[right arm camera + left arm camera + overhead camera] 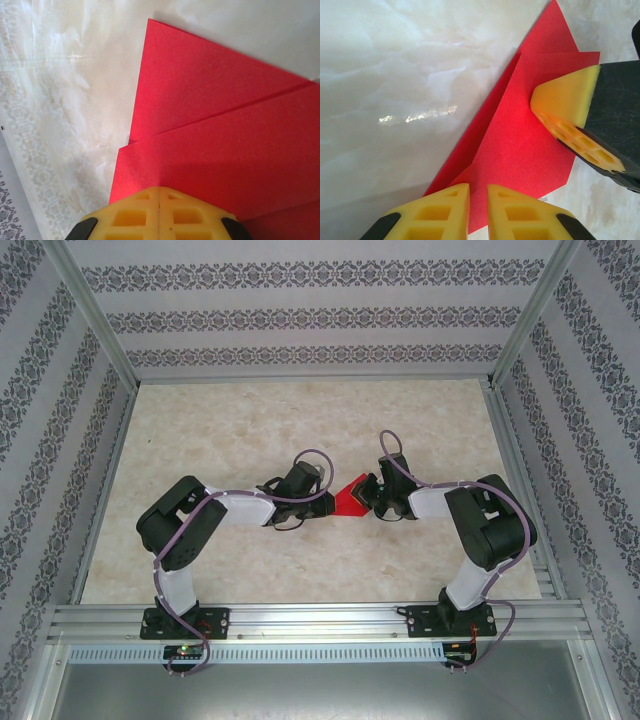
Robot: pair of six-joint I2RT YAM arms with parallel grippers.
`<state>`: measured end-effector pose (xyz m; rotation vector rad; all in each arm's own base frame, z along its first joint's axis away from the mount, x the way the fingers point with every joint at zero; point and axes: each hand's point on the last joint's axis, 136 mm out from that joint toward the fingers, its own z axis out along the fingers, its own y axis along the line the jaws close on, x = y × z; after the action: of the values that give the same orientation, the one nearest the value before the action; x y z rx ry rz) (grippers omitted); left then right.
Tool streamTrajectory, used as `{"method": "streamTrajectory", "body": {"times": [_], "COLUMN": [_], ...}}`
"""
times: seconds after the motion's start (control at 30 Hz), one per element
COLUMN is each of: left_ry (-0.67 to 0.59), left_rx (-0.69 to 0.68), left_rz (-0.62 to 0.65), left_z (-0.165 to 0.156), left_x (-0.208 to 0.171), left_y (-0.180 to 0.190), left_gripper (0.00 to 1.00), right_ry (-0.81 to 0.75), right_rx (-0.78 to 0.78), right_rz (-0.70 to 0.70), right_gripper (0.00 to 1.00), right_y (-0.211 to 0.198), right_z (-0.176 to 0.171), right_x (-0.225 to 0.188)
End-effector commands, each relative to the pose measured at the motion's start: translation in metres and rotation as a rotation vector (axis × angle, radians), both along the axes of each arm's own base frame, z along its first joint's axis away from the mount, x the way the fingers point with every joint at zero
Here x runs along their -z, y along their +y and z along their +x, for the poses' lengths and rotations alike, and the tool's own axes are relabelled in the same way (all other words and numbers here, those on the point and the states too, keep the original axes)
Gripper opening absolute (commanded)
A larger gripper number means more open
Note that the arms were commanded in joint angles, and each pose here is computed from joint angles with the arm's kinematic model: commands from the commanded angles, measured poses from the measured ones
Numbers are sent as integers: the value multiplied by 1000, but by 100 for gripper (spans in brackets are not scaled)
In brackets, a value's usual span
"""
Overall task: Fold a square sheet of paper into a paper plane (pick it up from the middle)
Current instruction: Fourth fold the wing at the center of the table.
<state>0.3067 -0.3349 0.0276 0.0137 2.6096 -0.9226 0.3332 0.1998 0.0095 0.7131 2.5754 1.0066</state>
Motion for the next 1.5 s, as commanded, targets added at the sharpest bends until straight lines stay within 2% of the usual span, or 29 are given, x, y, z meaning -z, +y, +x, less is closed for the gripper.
{"method": "streamTrajectory", "body": {"times": [0.0,0.4,0.53,0.7,0.83,1.17,1.47], "left_ry": [33,130,176,179,178,15,42], "left_rx": [-30,-90,-148,-209,-222,-21,19], "left_rz": [55,81,114,178,171,-160,-215], "left_z": [0,-11,-15,-17,-15,5,16], "left_x": [22,37,43,41,37,-44,-37], "left_y": [18,41,57,78,83,16,-11], "left_gripper": [19,19,17,16,16,13,9], "right_ry": [243,298,320,339,337,297,285], "right_rx": [73,89,92,95,97,82,74], "right_rz": [-212,-284,-306,-318,-318,-282,-271], "right_gripper": [5,4,4,3,4,4,4], "right_y": [-47,-59,-62,-64,-64,-57,-54], "right_z": [-45,-50,-52,-56,-56,-48,-46], "right_x": [64,69,72,75,75,67,65]}}
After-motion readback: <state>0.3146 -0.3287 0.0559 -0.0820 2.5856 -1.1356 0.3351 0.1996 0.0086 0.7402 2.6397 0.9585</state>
